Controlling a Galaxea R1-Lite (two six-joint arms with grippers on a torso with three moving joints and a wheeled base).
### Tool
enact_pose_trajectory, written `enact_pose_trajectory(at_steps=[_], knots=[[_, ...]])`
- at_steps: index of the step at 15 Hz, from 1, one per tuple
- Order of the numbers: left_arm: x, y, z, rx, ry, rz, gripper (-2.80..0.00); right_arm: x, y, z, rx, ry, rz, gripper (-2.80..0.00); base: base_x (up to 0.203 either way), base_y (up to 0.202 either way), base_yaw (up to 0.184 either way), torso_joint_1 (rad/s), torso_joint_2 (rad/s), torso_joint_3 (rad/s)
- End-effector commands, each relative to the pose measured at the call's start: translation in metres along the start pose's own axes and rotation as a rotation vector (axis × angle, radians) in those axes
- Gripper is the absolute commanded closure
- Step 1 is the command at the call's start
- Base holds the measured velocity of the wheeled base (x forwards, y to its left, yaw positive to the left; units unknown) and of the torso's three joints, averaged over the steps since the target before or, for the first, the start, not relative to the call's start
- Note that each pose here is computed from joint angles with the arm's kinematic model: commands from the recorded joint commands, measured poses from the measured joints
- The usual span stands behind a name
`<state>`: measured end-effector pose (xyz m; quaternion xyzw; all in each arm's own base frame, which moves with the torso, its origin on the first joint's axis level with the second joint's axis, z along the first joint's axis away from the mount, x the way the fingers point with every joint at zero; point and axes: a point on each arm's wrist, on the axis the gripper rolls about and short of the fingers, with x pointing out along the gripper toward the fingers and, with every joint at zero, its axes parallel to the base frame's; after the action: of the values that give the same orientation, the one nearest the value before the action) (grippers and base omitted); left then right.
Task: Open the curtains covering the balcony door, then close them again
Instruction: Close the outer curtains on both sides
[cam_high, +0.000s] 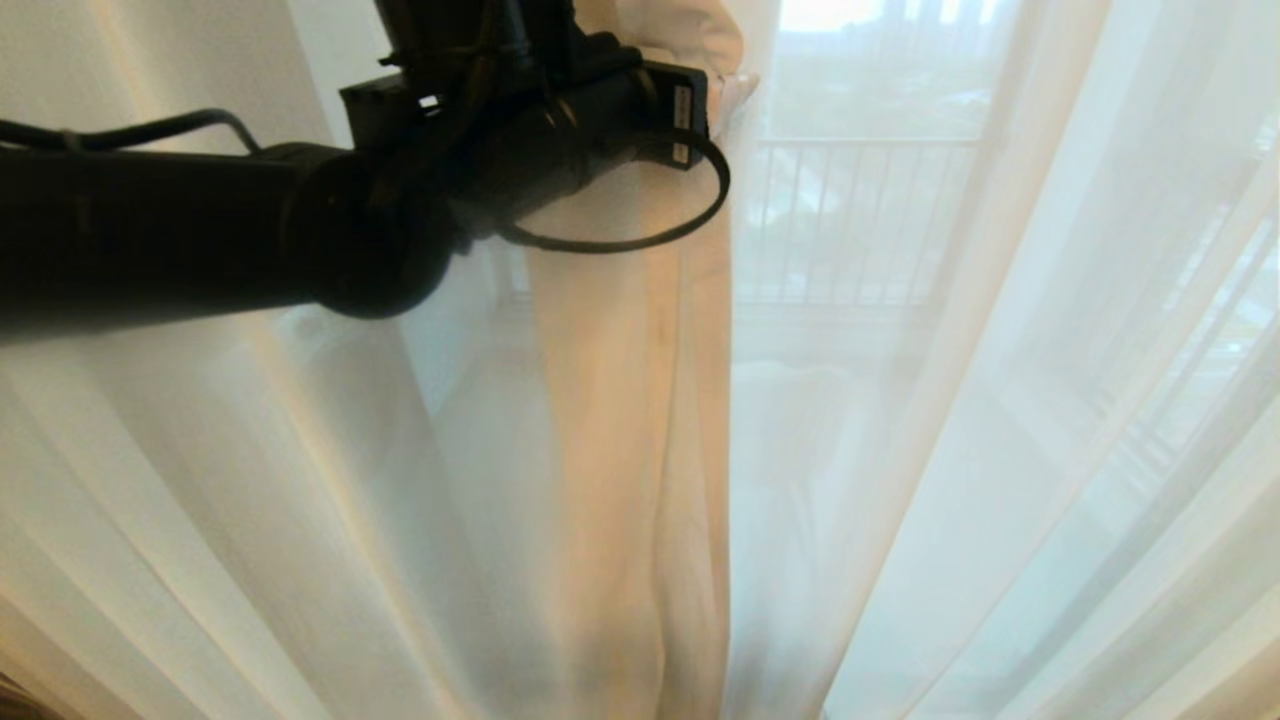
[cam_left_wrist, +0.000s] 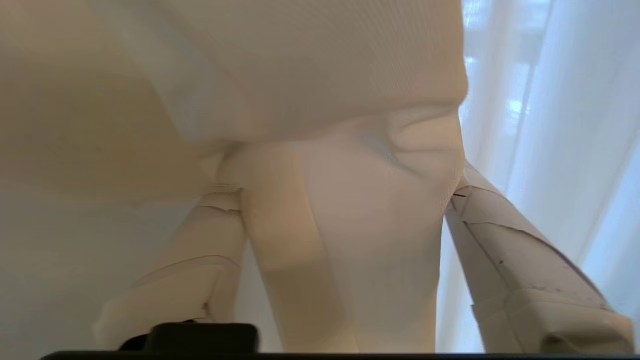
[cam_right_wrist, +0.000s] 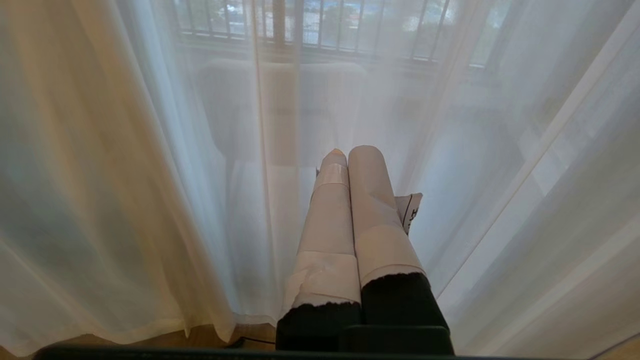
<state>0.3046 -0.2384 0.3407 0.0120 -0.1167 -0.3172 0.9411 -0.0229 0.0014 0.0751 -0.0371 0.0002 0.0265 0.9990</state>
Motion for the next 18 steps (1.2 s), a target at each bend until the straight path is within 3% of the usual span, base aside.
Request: enact_pose_trajectory(at_steps=[1,5,9,13,18], knots=[[-0.040,0.002,0.025,-0.009,-0.016,0.000,-2.80,0.000,0.000,0.000,-0.001,0.002,0.001,0.00,0.000,0.000,0.000,0.000,0.00,0.000],[-0.107,0.003,0.034,-0.043,0.034,-0.006,-2.80,0.000,0.000,0.000,-0.001,0.002,0.001,0.00,0.000,0.000,0.000,0.000,0.00,0.000],[-0.175,0.002,0.027,-0.108,0.118,-0.014,-2.80,0.000,0.000,0.000,-0.001,0.002,0.001,0.00,0.000,0.000,0.000,0.000,0.00,0.000],[-0.221,0.000,0.022,-0.150,0.164,-0.029,-2.80,0.000,0.000,0.000,-0.001,0.001,0.001,0.00,0.000,0.000,0.000,0.000,0.00,0.000],[-0.254,-0.007,0.012,-0.161,0.193,-0.082,-2.80,0.000,0.000,0.000,-0.001,0.002,0.001,0.00,0.000,0.000,0.000,0.000,0.00,0.000]])
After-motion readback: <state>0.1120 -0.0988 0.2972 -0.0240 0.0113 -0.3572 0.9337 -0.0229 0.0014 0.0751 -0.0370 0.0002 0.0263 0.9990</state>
